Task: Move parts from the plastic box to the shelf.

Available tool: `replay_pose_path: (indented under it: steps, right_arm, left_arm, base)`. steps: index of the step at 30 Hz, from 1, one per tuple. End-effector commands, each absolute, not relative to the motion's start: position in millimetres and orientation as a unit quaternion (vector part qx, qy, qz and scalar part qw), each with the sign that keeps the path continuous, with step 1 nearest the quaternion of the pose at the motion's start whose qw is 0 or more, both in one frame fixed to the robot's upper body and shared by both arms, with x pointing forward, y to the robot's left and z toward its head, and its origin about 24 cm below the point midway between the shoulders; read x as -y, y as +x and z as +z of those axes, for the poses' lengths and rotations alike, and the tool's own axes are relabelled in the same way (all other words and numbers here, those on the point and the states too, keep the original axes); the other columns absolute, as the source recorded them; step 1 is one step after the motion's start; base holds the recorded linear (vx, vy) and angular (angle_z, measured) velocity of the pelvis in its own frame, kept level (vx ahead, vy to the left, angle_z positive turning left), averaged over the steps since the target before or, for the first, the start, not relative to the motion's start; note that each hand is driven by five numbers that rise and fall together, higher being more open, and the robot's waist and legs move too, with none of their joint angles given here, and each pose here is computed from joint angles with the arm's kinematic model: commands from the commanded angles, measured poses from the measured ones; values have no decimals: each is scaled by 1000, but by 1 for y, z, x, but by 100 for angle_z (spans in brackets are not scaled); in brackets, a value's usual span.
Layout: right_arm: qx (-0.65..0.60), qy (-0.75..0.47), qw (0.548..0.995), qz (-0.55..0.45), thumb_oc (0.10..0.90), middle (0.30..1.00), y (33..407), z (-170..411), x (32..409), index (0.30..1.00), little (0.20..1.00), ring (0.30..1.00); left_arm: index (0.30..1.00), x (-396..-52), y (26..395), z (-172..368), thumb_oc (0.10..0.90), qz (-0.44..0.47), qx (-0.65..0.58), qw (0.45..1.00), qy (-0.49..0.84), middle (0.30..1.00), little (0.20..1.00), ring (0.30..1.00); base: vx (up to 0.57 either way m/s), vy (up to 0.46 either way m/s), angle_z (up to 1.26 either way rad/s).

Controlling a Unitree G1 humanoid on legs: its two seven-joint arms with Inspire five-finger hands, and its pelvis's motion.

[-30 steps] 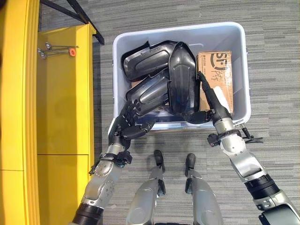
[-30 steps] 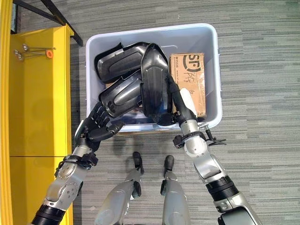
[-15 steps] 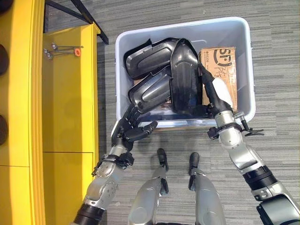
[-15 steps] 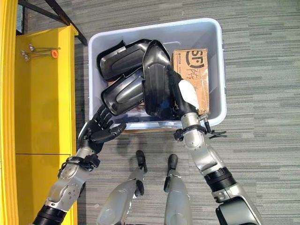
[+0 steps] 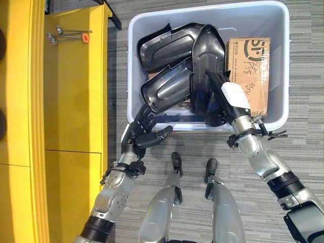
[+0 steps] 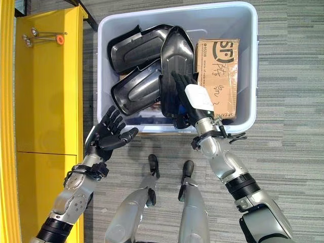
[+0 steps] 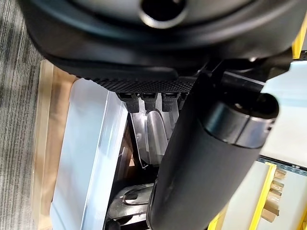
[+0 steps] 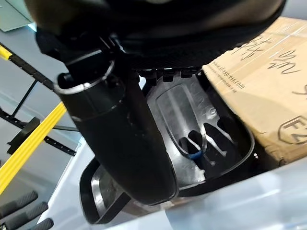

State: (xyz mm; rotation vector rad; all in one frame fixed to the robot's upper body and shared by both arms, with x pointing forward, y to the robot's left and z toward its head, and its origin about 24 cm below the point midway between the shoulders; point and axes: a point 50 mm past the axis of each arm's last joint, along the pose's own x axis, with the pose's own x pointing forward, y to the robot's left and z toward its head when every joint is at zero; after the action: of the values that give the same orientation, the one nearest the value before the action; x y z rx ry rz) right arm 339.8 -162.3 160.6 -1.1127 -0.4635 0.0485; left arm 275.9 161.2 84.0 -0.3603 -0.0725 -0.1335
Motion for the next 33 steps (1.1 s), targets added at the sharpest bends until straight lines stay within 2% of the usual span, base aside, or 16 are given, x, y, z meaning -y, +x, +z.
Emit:
replay_pose_path:
  steps: [1,15,33]
  right_arm:
    - [373,-529,762,35,900,1000,329,222,132,1000,1000,1000]
    - [354,-568,743,0,900,1000,340,227,138,1000,1000,1000]
    - [327,-614,708,-124,900,1000,360,235,172,1000,1000,1000]
  left_arm:
    - [1000,-161,267,107,900,-94,93,974,-184,1000,1000,1000]
    - [1000,-159,270,108,900,-96,96,974,-183,1000,1000,1000]
    - [1000,-154,277,110,900,-86,101,971,-197,1000,1000,1000]
  base:
    - [-15,-10,4]
    - [0,0,0]
    - [-12,16,0]
